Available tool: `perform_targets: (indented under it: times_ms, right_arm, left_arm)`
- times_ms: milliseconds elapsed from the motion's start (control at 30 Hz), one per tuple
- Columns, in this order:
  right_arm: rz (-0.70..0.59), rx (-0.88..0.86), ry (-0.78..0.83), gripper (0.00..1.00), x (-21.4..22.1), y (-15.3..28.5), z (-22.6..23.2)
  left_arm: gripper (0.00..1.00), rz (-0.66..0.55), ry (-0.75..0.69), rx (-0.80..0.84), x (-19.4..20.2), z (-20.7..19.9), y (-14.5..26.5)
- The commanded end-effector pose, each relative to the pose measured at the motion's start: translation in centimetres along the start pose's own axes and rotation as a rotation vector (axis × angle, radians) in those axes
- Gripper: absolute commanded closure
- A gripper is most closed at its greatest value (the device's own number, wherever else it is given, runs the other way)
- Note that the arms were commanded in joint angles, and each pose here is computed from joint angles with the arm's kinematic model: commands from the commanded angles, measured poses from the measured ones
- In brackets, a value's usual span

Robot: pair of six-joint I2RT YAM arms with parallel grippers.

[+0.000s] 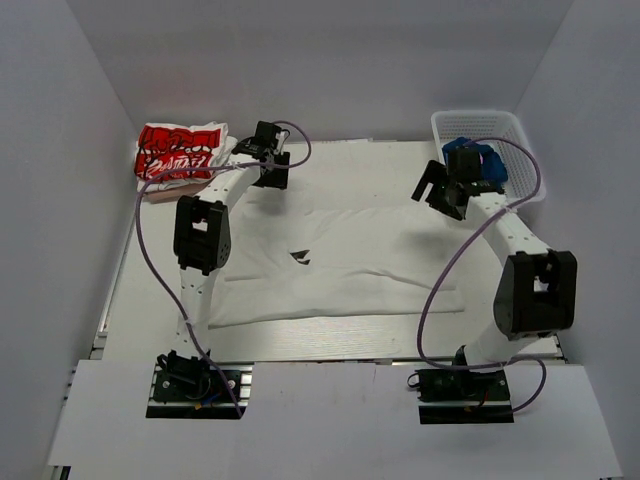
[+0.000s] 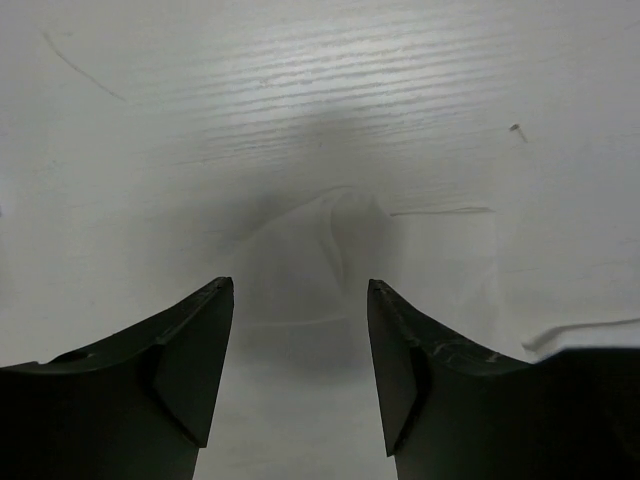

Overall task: Fold and stack the t-shirts
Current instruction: Grap the side of the flattened tshirt furthest away from the robot with both arms

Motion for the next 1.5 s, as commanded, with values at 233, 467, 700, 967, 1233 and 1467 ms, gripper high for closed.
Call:
perform_targets:
  times_ms: [233, 467, 700, 967, 1233, 1467]
  right_arm:
    - [0.057, 0.063, 0.048, 0.1, -1.2, -4.3, 0.6]
    - [0.061, 0.11, 0.04, 0.1, -0.7, -5.9, 0.3]
    - [-0.017, 0.23, -0.007, 0.1, -0.8, -8.4, 1.2]
    - [-0.015, 0.421, -0.068, 0.13, -1.5, -12.6, 2.2]
    - [-0.035, 0.475, -0.078, 0.19, -0.6, -14.1, 1.1]
    - [-0.019, 0.52, -0.08, 0.19, 0.2, -16.1, 0.4]
  left_arm:
    - [0.34, 0.048, -0.079, 0.013, 1.0, -0.4, -2.0]
    - [0.81, 0.063, -0.071, -0.009, 1.5, 0.3, -3.3]
    - [1.0, -0.002, -0.086, -0.088, 0.2, 1.9, -1.9]
    - [1.0, -0.128, -0.22, -0.025, -0.4, 1.7, 1.7]
    - [1.0, -0.117, -0.263, -0.026, 0.3, 1.9, 1.9]
    - [1.0, -0.156, -0.352, 0.024, 1.4, 1.8, 2.9]
Point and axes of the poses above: each gripper's point midway between its finger pads, its own y axis back along the fingers, its own z axis along the line the jaws close on, x = y × z, the point moved 7 cm from there along y, back along the fingers, and after that the axes turned 5 degrees about -y, right-handed, at the moved point
